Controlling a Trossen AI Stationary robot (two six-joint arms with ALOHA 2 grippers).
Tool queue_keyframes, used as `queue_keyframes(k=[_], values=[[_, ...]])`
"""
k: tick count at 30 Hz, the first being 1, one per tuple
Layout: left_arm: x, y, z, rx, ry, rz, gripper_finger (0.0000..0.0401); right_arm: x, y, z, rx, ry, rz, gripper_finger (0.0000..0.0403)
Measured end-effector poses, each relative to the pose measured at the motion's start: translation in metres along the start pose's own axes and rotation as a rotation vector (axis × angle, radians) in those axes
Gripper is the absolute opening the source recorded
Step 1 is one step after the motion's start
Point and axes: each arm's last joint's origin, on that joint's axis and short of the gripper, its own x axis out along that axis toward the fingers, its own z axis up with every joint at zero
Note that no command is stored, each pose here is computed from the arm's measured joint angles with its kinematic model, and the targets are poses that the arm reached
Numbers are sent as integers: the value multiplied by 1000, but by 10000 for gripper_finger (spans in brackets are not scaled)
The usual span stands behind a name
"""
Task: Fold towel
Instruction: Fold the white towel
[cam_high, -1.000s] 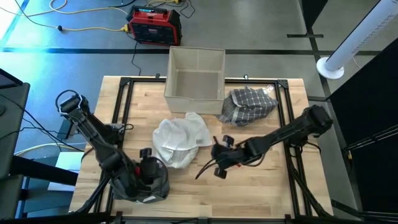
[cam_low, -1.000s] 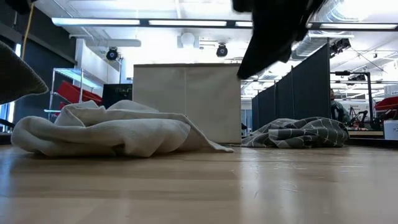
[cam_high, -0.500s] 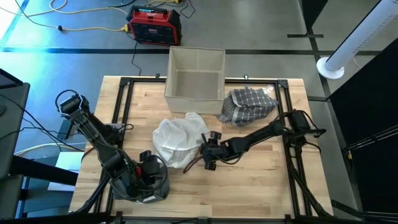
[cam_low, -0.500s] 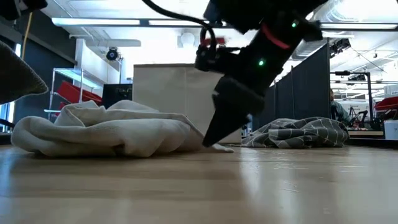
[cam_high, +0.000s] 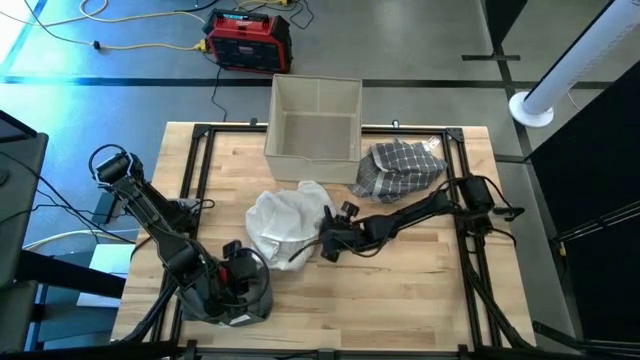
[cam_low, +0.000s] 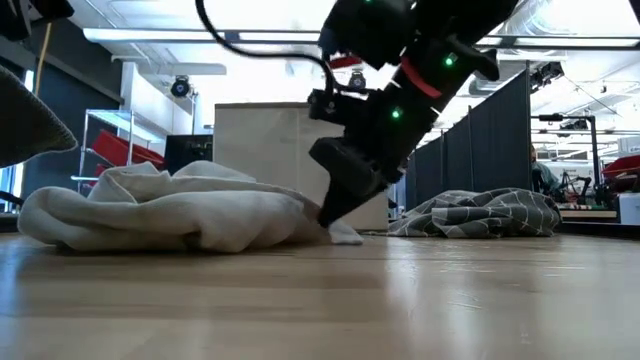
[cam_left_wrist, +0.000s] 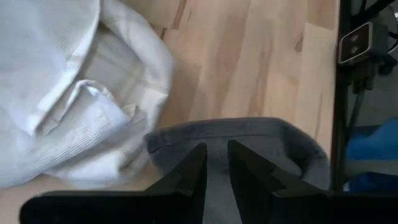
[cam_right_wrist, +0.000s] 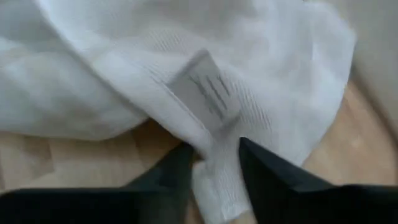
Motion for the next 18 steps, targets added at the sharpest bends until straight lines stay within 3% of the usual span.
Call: queue_keyframes(k=[10, 18], values=[[0, 10, -6, 64, 61, 92, 51, -190, 3, 33, 7, -192, 85, 0], [2, 13, -5, 207, 127, 80, 51, -288, -5, 58, 21, -485, 25, 0]])
